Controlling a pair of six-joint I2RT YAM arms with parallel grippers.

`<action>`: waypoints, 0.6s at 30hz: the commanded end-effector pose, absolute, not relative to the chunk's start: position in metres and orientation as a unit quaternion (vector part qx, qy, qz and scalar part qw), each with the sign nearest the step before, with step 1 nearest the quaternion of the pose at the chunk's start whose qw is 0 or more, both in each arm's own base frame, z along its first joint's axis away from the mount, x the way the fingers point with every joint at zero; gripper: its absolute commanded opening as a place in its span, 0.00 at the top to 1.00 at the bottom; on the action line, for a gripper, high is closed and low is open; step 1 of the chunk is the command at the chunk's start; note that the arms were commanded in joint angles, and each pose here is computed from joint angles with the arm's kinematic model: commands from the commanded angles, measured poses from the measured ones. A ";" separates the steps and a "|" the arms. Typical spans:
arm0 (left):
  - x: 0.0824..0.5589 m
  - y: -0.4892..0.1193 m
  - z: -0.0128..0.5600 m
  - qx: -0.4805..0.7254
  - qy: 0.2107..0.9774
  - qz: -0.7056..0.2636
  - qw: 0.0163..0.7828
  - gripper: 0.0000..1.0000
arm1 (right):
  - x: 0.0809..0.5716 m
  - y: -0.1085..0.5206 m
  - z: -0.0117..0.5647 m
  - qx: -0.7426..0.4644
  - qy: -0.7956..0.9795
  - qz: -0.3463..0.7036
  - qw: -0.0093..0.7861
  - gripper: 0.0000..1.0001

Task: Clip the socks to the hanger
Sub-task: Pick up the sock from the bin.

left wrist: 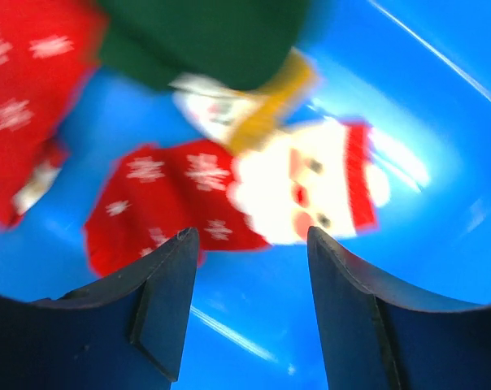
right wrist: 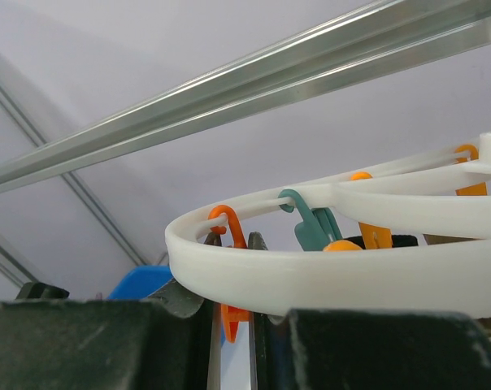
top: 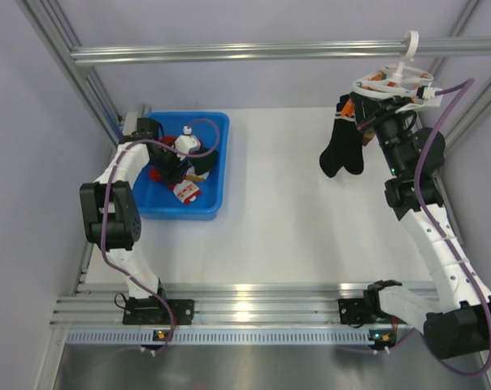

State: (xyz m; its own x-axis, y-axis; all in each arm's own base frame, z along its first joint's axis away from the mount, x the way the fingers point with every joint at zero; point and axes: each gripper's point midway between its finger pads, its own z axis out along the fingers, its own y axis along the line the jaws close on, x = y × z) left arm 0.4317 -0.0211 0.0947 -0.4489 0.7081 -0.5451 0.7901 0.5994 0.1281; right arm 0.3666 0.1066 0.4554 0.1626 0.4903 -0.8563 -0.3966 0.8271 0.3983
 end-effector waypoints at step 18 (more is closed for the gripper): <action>0.433 -0.032 0.050 0.710 0.656 -0.128 0.222 0.36 | 0.367 0.113 0.456 0.007 0.595 0.301 0.746 1.00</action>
